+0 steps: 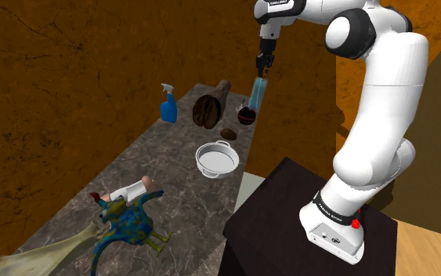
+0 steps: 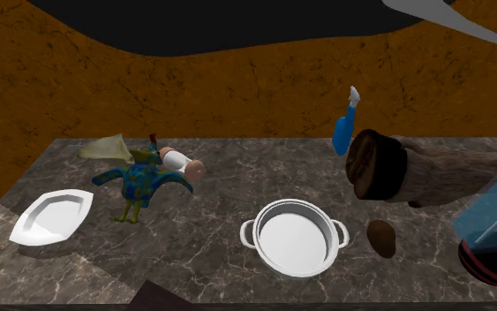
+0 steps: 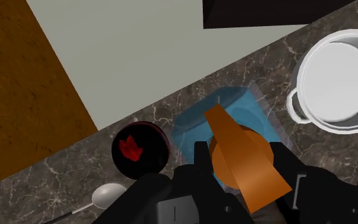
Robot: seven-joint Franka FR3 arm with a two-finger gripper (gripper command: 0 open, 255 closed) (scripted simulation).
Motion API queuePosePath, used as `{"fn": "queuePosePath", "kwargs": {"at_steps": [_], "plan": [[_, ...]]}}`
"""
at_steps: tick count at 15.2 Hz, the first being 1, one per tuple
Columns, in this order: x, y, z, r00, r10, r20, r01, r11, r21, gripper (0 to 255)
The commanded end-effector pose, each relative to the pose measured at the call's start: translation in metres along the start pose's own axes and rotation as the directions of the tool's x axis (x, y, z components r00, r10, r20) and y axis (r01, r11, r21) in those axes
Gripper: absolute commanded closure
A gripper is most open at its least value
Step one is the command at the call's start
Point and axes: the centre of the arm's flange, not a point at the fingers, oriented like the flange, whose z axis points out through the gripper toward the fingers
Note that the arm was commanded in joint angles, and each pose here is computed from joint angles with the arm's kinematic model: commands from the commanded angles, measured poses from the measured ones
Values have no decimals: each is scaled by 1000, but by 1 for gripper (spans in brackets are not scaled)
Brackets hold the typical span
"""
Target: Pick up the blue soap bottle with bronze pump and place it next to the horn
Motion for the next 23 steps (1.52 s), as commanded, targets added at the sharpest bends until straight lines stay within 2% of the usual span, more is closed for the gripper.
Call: {"fn": "queuePosePath", "kwargs": {"at_steps": [1,23], "plan": [[2,0,11,1000,0,-1,0,1000,0,255],[18,4,126,1000,0,-1,0,1000,0,255]]}}
